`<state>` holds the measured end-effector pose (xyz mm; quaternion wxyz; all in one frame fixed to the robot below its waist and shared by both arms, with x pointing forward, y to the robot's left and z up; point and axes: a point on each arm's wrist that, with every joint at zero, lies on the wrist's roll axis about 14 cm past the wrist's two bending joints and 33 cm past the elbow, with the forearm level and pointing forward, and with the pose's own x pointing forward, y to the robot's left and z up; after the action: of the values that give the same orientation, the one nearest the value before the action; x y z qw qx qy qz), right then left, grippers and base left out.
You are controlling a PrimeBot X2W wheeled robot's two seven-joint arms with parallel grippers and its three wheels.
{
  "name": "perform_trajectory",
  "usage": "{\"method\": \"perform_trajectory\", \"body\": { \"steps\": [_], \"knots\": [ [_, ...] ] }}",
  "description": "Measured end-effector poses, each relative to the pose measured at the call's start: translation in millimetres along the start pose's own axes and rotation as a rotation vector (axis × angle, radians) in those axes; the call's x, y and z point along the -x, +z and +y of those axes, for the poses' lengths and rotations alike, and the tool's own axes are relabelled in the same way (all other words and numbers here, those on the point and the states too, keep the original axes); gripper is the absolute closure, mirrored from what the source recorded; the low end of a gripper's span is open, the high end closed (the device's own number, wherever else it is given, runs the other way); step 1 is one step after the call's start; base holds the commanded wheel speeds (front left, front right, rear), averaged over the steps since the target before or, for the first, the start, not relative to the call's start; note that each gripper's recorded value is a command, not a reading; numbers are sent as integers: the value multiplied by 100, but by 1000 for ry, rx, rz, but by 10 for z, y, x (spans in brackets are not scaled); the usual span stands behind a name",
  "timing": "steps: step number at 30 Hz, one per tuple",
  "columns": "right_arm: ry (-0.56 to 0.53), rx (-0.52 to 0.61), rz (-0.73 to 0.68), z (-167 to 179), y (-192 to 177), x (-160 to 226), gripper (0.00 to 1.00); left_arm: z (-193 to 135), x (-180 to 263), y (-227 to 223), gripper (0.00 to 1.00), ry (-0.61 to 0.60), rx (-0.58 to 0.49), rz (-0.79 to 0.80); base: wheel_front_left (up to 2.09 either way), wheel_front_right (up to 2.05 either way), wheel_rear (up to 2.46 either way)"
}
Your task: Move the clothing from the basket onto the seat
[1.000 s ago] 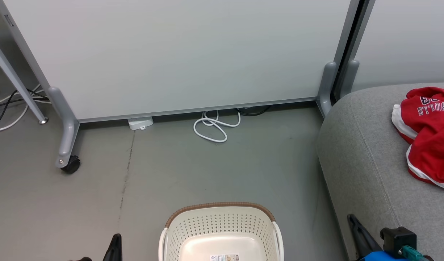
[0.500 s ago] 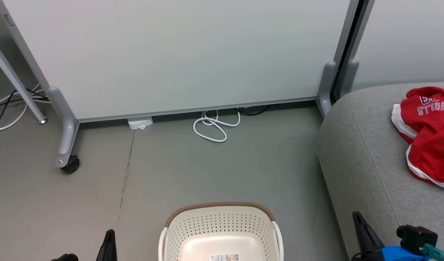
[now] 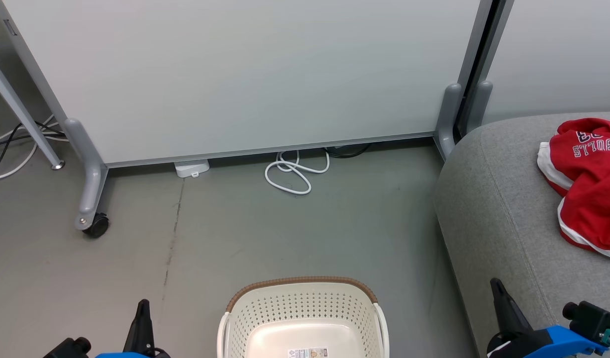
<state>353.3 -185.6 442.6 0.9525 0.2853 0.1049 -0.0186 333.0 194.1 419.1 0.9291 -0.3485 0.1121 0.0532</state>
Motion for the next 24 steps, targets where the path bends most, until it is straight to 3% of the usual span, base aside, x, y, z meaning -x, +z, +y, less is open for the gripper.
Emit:
{"method": "perform_trajectory", "body": {
  "steps": [24],
  "knots": [
    [25, -330, -47, 69, 195, -84, 100, -145, -130, 219, 100, -29, 287, -35, 0, 0, 0]
  ]
}}
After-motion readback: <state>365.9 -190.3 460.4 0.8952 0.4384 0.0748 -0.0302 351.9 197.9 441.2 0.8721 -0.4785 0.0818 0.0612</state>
